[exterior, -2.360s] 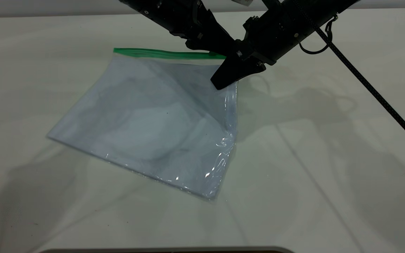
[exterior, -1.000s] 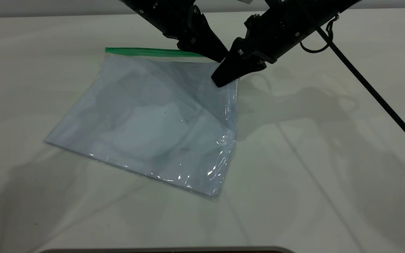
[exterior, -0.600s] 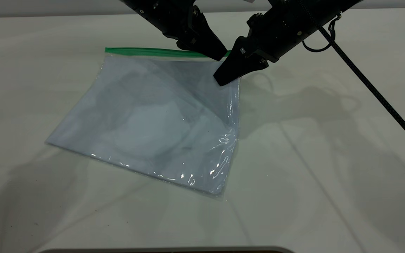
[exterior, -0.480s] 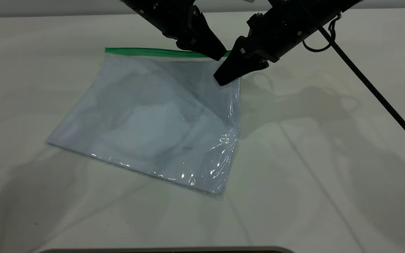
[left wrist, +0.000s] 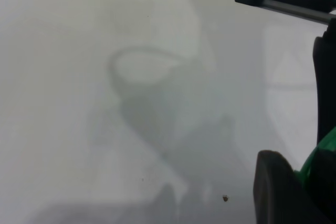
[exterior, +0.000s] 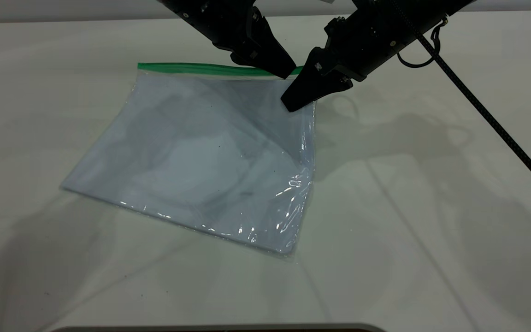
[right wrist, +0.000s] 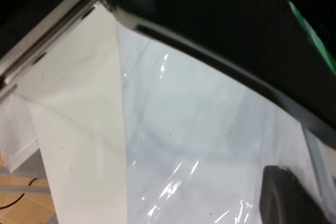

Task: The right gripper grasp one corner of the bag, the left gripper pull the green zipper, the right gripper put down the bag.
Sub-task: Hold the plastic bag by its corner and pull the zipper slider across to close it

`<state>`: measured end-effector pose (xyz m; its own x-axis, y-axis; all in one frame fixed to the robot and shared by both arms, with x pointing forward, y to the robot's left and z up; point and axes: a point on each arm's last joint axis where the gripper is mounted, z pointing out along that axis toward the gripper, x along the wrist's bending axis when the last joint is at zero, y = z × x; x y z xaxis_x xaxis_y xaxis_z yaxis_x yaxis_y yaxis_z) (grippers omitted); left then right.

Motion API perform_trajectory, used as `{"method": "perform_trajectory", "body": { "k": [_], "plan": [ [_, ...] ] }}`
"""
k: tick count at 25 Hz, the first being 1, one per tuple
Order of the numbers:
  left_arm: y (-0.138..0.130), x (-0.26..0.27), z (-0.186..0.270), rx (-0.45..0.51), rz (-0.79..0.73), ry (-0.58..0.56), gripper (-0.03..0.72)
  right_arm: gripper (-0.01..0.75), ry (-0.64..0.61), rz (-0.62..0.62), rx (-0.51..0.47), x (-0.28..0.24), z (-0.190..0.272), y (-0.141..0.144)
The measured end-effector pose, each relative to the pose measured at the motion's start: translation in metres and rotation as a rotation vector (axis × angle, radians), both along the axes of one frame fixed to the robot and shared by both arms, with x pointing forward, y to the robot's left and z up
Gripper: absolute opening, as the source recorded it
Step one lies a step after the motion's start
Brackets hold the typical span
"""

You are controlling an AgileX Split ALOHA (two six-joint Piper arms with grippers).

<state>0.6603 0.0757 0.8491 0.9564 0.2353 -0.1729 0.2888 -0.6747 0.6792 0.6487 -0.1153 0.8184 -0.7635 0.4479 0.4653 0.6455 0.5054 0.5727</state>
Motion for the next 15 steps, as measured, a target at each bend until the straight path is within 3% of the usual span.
{"method": "perform_trajectory", "body": {
  "k": [5, 15],
  "plan": [
    [0.0, -0.0002, 0.0, 0.001, -0.031, -0.027, 0.068, 0.037, -0.003, -0.004, -0.002, 0.0004, -0.0002, -0.0002],
    [-0.0001, 0.0022, -0.0001, 0.007, -0.034, -0.07, 0.063, 0.037, -0.001, -0.036, 0.006, 0.0048, 0.0004, -0.0082]
  ]
}}
